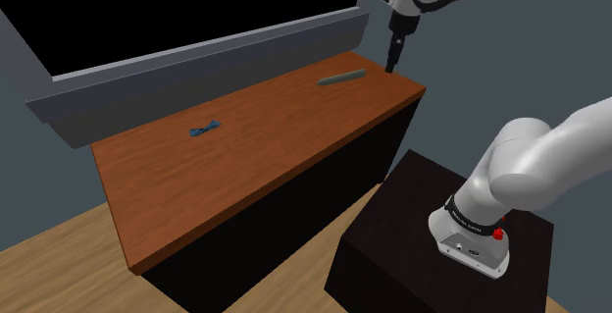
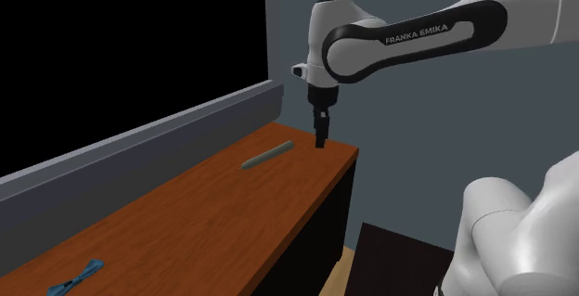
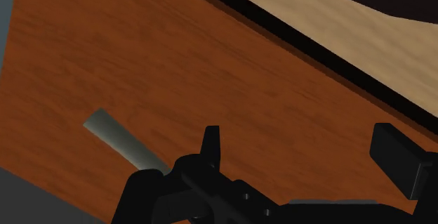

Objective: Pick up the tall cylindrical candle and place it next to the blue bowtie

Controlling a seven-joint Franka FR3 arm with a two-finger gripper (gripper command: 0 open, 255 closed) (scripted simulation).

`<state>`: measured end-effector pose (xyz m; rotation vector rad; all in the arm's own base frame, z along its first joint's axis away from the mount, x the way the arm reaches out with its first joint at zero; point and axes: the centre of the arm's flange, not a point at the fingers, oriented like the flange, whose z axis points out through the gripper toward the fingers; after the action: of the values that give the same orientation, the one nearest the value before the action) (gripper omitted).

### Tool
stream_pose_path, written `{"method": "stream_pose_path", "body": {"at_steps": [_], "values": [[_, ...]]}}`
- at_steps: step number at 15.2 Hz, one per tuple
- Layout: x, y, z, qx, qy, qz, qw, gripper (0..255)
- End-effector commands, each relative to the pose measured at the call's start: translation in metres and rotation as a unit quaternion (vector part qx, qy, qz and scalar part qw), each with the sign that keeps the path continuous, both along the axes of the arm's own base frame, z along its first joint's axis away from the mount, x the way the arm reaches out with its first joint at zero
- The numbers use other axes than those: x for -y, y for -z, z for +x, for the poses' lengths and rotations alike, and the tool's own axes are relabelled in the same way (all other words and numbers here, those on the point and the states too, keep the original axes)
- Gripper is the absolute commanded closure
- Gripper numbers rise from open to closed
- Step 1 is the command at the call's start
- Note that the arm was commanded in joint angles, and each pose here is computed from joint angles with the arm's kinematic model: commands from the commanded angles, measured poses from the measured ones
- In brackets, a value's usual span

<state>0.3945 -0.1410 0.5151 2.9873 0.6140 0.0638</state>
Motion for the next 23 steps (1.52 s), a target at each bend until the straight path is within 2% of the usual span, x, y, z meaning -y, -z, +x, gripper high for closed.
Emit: {"method": "stream_pose_path", "body": {"at_steps": [1, 5, 10, 15, 18, 21, 22, 23], "values": [[0.017, 0.012, 0.019, -0.004, -0.037, -0.002, 0.9993, 0], [0.045, 0.037, 0.057, -0.012, -0.105, -0.005, 0.9943, 0], [0.073, 0.069, 0.109, -0.023, -0.190, -0.008, 0.9814, 0], [0.092, 0.102, 0.164, -0.033, -0.274, -0.012, 0.9612, 0], [0.099, 0.123, 0.198, -0.039, -0.323, -0.013, 0.9456, 0], [0.102, 0.143, 0.232, -0.045, -0.371, -0.015, 0.9275, 0], [0.103, 0.145, 0.235, -0.045, -0.376, -0.016, 0.9255, 0], [0.103, 0.151, 0.235, -0.045, -0.376, -0.016, 0.9255, 0]]}}
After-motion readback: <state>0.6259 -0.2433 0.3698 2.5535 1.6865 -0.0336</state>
